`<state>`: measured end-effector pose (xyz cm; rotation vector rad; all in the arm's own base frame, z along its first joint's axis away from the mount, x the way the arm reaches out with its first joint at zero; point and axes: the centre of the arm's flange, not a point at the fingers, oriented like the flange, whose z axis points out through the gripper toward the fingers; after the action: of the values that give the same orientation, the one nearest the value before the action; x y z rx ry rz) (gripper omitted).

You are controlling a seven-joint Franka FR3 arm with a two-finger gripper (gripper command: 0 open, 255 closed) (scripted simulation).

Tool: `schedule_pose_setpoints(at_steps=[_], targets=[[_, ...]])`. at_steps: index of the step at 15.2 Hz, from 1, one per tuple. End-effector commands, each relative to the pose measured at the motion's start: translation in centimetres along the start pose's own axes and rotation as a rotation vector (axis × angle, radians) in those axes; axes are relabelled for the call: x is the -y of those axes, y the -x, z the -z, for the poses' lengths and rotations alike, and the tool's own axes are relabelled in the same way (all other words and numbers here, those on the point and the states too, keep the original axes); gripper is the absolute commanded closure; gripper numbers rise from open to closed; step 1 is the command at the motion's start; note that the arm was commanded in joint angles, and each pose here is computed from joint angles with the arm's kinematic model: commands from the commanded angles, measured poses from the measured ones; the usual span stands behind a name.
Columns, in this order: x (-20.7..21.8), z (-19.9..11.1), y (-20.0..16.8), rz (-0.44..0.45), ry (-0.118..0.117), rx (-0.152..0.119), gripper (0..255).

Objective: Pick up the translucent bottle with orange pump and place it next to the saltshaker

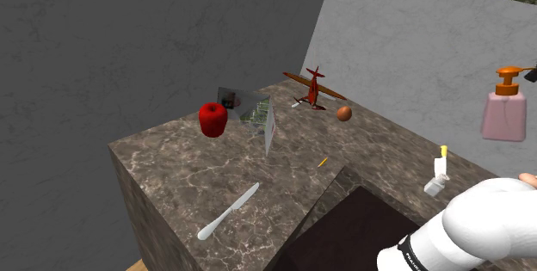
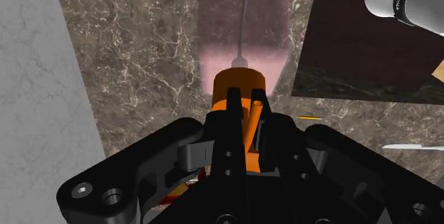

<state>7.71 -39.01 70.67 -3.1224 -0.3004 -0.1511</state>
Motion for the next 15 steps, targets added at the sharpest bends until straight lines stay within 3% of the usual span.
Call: schedule_pose_setpoints(at_steps=[1, 9, 15], targets=[[-1.1, 0.1, 2.5, 0.001, 0.000, 0.000, 255], [-5.8, 1.0, 12.0, 0.001, 0.000, 0.000, 255], [-5.8, -2.1, 12.3, 0.001, 0.000, 0.000, 255]])
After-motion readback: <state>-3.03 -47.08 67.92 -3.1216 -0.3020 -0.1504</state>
